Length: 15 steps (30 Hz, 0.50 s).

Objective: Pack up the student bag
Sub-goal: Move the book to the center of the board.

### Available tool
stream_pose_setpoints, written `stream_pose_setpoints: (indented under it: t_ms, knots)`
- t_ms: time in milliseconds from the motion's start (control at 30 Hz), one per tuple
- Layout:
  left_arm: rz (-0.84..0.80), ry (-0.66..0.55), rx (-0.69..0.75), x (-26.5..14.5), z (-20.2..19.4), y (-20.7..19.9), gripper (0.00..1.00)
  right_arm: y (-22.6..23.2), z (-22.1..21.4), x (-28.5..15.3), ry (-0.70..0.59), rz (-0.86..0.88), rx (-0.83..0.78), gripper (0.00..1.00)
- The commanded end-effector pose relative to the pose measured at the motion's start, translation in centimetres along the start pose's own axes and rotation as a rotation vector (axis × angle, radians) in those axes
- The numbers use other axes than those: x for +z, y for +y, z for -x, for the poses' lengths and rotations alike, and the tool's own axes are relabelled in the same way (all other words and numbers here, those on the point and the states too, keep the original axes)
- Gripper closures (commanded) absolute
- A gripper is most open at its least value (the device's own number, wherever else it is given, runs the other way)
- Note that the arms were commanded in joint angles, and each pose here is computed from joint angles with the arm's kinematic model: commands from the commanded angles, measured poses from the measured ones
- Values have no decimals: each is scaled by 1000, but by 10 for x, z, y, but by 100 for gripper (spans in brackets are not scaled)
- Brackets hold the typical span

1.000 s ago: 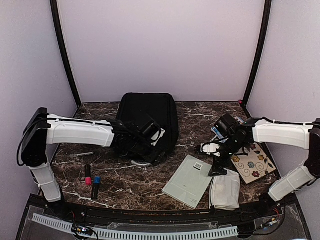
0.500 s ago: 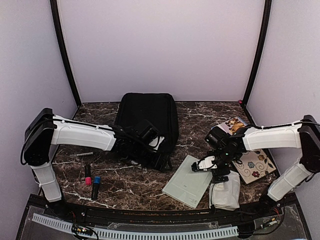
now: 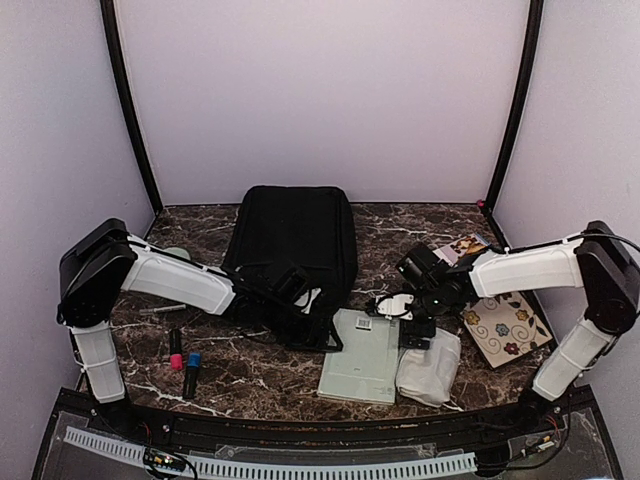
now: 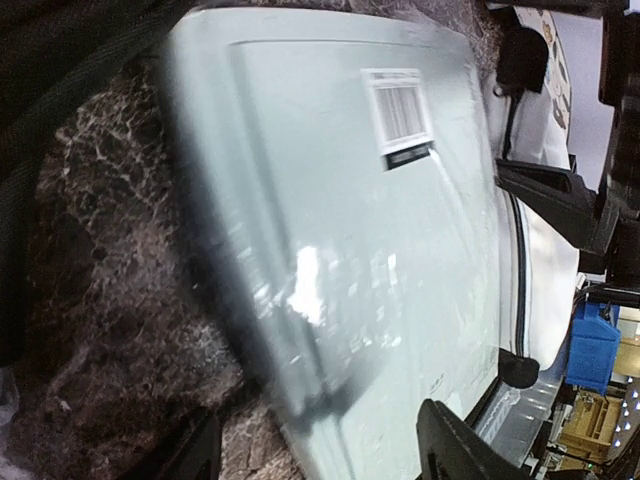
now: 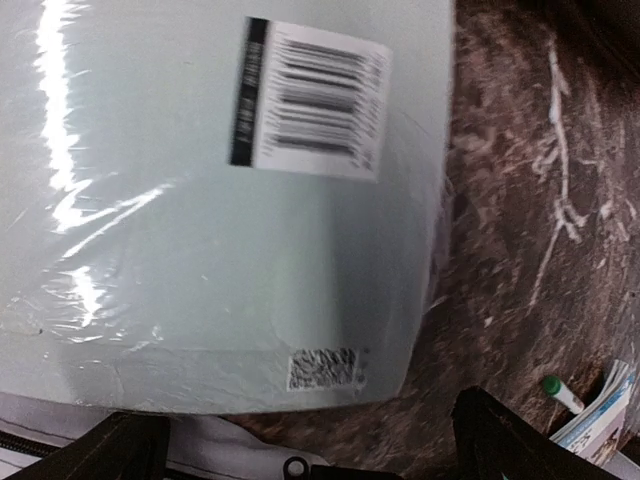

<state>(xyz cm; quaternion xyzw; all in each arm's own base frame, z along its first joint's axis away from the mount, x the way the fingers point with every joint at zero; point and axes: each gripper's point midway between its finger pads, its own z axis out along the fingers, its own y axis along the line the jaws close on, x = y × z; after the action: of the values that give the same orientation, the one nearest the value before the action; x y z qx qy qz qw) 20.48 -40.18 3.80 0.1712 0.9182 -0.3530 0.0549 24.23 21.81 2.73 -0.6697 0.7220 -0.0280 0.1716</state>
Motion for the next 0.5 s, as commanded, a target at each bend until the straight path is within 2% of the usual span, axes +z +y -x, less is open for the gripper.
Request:
stream_pose_setpoints:
  t_ms: [0, 167, 333, 467]
  knots:
    - [11, 44, -64, 5, -19, 14, 31, -68, 31, 23, -81, -216, 249, 0]
    - [16, 24, -68, -1, -18, 14, 33, -83, 52, 23, -165, -61, 436, 0]
    - [41, -5, -62, -10, -17, 16, 33, -87, 30, 6, -171, -84, 419, 0]
    - [49, -5, -68, -12, -20, 18, 33, -65, 6, 1, -118, -62, 362, 0]
